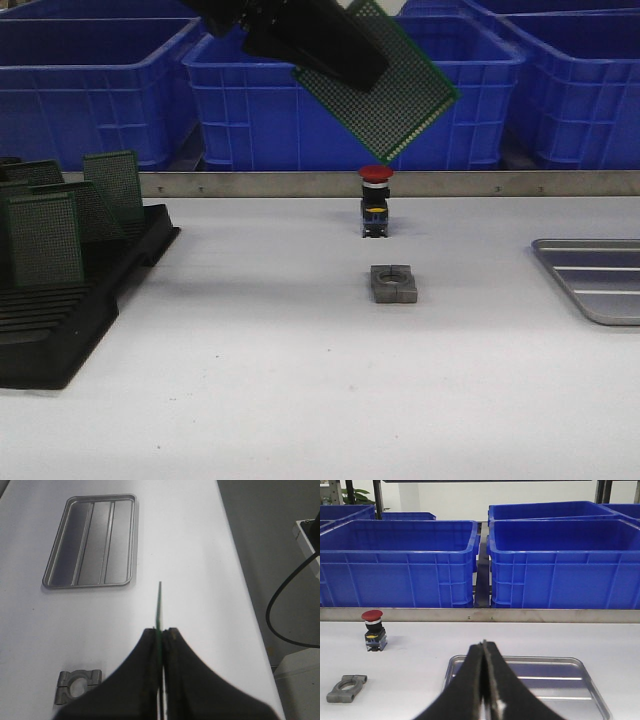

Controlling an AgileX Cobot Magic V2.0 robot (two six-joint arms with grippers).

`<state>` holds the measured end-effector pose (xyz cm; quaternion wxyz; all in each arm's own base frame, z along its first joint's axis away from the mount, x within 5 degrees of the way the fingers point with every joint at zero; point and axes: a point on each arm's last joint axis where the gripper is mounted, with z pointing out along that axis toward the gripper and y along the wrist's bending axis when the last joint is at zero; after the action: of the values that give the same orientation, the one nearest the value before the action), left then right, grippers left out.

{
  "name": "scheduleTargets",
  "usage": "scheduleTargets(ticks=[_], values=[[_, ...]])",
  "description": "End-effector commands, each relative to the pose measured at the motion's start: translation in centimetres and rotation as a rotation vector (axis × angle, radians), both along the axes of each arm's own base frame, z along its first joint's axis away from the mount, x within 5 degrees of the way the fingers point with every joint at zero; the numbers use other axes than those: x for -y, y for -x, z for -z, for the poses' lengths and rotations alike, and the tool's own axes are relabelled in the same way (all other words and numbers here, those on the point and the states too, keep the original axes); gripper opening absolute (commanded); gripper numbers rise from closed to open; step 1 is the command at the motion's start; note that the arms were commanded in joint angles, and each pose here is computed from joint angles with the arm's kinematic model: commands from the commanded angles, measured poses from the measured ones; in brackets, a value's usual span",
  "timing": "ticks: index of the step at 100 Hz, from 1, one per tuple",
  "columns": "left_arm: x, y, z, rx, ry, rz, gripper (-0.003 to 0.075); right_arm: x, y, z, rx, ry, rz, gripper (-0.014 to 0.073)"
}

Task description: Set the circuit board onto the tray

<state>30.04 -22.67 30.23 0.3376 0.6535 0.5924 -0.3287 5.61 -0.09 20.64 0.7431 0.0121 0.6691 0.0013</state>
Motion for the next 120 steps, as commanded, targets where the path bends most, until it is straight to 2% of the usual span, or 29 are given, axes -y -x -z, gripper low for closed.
scheduleTargets(ticks=[1,30,44,56,64,71,72,73,80,84,89,103,120], values=[[0.3,0.8,-2.9,0.022,0.097,-0.007,-0.002,0.0,0.4,-1.8,0.097,0.001,-0.002,-0.0113],[0.3,0.8,-2.9,0.022,0.097,-0.007,-0.002,0.1,-0.4,-6.5,-0.383,-0.024,0.006,-0.0113],[0.3,0.8,-2.9,0.021,0.099,-0.007,-0.002,0.0,-2.4,-8.5,-0.555,-0.042,0.002,-0.0113],[0.3,0.8,-2.9,0.021,0.099,-0.007,-0.002,-0.1,-4.7,-9.5,-0.635,-0.061,-0.01,-0.0077],[0.3,0.8,-2.9,0.021,0.099,-0.007,-0.002,-0.2,-5.9,-9.9,-0.666,-0.032,-0.026,0.0043],[0.3,0.8,-2.9,0.021,0.099,-0.007,-0.002,-0.4,-7.2,-10.1,-0.692,-0.006,-0.062,0.0247],[0.3,0.8,-2.9,0.021,0.099,-0.007,-0.002,-0.4,-7.3,-10.1,-0.692,0.001,-0.064,0.0247],[0.3,0.8,-2.9,0.021,0.099,-0.007,-0.002,-0.6,-7.5,-10.1,-0.695,-0.009,-0.078,0.0307],[0.3,0.8,-2.9,0.021,0.099,-0.007,-0.002,-1.6,-8.3,-10.4,-0.687,-0.012,-0.166,0.0456],[0.3,0.8,-2.9,0.021,0.099,-0.007,-0.002,-2.3,-8.7,-10.5,-0.675,0.009,-0.225,0.0477],[0.3,0.8,-2.9,0.021,0.099,-0.007,-0.002,-3.2,-9.0,-10.7,-0.659,0.018,-0.293,0.0465],[0.3,0.8,-2.9,0.021,0.099,-0.007,-0.002,-5.5,-10.0,-11.5,-0.597,0.124,-0.468,0.0441],[0.3,0.8,-2.9,0.021,0.099,-0.007,-0.002,-7.4,-11.4,-12.6,-0.499,0.309,-0.611,0.0441]])
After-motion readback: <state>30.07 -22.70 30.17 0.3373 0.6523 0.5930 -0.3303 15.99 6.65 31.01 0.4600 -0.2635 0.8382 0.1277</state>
